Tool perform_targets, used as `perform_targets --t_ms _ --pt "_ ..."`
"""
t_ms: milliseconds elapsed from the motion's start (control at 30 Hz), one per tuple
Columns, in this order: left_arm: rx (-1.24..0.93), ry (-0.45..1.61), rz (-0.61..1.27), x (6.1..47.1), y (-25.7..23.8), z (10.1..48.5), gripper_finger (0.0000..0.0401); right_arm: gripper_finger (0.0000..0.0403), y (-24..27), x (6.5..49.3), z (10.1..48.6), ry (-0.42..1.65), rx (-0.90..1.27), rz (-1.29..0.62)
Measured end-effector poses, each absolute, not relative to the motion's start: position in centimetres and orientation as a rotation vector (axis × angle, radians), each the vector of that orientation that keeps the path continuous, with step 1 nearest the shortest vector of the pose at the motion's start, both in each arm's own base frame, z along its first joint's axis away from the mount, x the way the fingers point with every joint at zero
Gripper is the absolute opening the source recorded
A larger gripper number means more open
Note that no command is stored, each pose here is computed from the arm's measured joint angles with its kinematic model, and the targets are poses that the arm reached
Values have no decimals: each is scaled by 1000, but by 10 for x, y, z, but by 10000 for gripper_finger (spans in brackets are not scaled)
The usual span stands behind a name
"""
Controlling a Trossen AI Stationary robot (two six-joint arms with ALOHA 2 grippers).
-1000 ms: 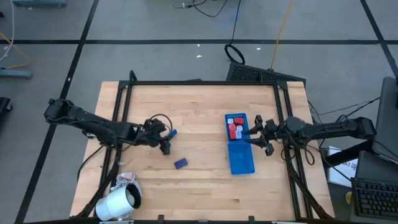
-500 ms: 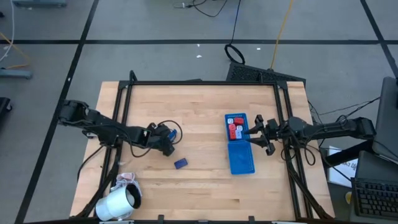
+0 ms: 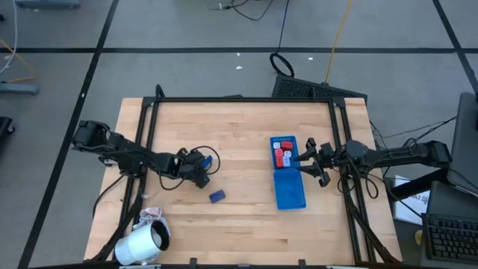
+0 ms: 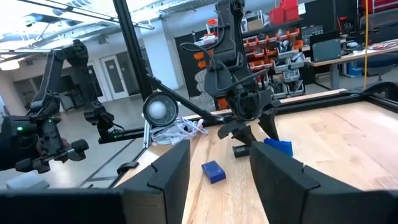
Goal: Pick & Place Office items
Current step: Put the blue digital timer into the bottom blue bin
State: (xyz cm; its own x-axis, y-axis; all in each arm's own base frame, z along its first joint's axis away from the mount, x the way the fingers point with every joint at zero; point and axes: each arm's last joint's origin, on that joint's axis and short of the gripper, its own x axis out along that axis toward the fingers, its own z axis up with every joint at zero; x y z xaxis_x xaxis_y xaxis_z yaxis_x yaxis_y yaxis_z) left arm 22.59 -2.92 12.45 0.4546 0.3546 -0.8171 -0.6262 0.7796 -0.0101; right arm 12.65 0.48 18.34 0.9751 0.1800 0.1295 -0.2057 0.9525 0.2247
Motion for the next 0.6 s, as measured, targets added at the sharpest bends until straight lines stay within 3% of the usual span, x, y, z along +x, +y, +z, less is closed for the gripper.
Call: perform_targets --t_ms 367,600 --pt "-348 883 608 229 -30 126 263 155 5 127 183 -103 236 195" --pt "-352 876 606 230 -30 126 193 155 5 127 183 -103 237 195"
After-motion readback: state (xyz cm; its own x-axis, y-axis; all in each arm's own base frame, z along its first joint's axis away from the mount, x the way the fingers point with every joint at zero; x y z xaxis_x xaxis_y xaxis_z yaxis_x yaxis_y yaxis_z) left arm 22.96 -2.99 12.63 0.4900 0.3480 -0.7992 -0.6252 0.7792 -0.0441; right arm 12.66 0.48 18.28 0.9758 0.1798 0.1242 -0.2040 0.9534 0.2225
